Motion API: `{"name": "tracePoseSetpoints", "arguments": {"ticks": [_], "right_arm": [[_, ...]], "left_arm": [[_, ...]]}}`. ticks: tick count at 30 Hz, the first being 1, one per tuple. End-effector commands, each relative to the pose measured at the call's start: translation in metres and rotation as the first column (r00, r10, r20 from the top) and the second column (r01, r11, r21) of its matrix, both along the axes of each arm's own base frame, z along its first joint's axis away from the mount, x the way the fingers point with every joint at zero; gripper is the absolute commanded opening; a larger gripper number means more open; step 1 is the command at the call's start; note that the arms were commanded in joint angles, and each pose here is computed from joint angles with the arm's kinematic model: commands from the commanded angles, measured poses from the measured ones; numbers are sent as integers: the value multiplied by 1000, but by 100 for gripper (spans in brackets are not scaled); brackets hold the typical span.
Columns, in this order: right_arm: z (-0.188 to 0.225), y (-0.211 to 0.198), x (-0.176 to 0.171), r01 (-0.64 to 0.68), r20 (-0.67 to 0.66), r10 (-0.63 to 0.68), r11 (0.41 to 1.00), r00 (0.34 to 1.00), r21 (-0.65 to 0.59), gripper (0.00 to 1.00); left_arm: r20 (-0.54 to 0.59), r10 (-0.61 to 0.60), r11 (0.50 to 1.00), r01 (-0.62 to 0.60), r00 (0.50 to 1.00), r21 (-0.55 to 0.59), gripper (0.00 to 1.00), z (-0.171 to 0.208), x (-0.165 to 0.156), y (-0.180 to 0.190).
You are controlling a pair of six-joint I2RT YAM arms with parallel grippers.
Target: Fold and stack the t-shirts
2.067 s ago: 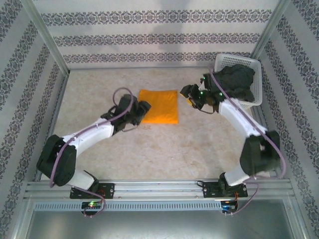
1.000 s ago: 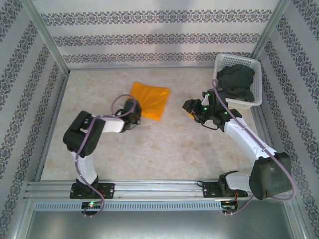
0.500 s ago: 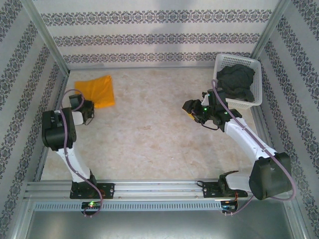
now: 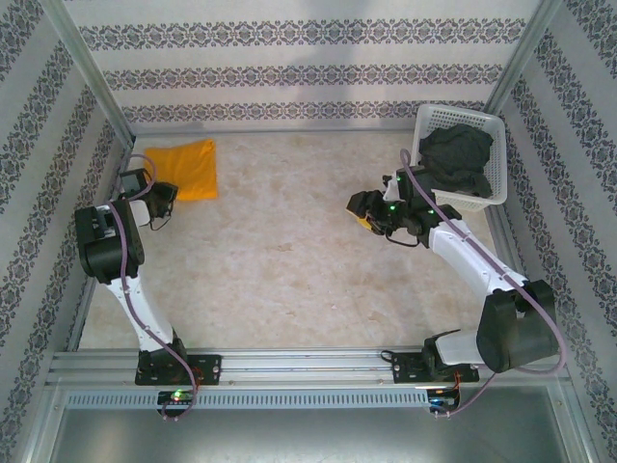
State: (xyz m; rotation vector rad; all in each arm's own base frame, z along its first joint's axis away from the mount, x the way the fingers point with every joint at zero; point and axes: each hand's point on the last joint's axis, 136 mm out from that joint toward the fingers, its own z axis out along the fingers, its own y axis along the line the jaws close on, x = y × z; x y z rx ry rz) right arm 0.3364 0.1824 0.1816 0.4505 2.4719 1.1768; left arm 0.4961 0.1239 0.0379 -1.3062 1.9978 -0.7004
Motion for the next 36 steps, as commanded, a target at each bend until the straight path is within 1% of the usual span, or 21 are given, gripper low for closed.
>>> {"name": "tracePoseSetpoints", "arguments": {"ticks": [1, 2, 3, 6, 11, 14, 15, 17, 18, 19, 20, 22, 23, 24, 26, 27, 28, 29, 30, 33, 36], "right_arm": [[16, -8, 4, 8, 81, -3, 998, 997, -63, 62], [17, -15, 5, 36, 98, -28, 996, 995, -84, 93], [16, -24, 6, 71, 115, -58, 991, 992, -113, 98], [10, -48, 11, 154, 136, -132, 973, 982, -170, 98], [-4, -83, 20, 282, 149, -248, 913, 957, -294, 98], [-8, -93, 24, 290, 165, -246, 892, 955, -348, 98], [-9, -95, 24, 282, 172, -232, 885, 957, -372, 98], [-10, -103, 22, 274, 176, -218, 862, 960, -428, 98], [-11, -108, 21, 271, 181, -210, 842, 961, -467, 98], [-13, -117, 20, 280, 186, -213, 811, 959, -515, 98], [-14, -127, 20, 301, 198, -228, 774, 953, -558, 98], [-17, -149, 21, 348, 242, -251, 684, 937, -641, 98], [-18, -159, 24, 380, 290, -246, 639, 925, -669, 98], [-19, -164, 27, 405, 337, -231, 613, 913, -678, 98], [-19, -173, 37, 472, 473, -158, 564, 867, -677, 98], [-21, -176, 39, 496, 522, -115, 536, 845, -684, 98], [-24, -180, 40, 528, 574, -71, 499, 815, -687, 98], [-29, -183, 39, 547, 603, -40, 470, 797, -692, 98], [-34, -186, 39, 557, 615, -24, 454, 788, -696, 98], [-54, -184, 39, 519, 602, 42, 462, 797, -719, 98], [-58, -184, 45, 551, 650, 51, 483, 759, -681, 98]], "left_arm": [[-36, -26, 990, 31, 999, 140, 72, 32, -21, 0], [-36, -27, 985, 32, 999, 170, 96, 41, -26, -4], [-32, -28, 978, 34, 999, 206, 100, 53, -33, -9], [-48, -34, 942, 48, 998, 332, 100, 85, -56, -25], [-64, -113, 873, 130, 992, 471, 100, 120, -107, -84], [-49, -214, 835, 209, 976, 509, 100, 122, -147, -115], [-51, -223, 822, 216, 973, 528, 100, 121, -162, -118], [-109, -197, 796, 224, 974, 563, 100, 116, -188, -110], [-157, -160, 763, 223, 975, 607, 100, 112, -199, -100], [-198, -97, 722, 206, 975, 660, 100, 109, -208, -87], [-230, -73, 675, 218, 970, 705, 100, 106, -210, -78], [-230, -143, 580, 269, 963, 769, 100, 106, -197, -79], [-200, -235, 495, 294, 951, 818, 100, 107, -182, -86], [-172, -288, 422, 286, 942, 861, 100, 110, -174, -89], [-95, -283, 323, 188, 954, 927, 100, 115, -165, -81], [-67, -283, 312, 157, 957, 937, 100, 111, -162, -77], [-33, -316, 329, 142, 948, 934, 100, 103, -157, -76], [17, -353, 368, 122, 935, 922, 100, 96, -152, -79], [38, -384, 375, 118, 922, 919, 100, 91, -148, -84], [20, -447, 377, 168, 894, 911, 100, 79, -134, -96], [42, -446, 374, 143, 894, 916, 100, 80, -117, -96]]}}
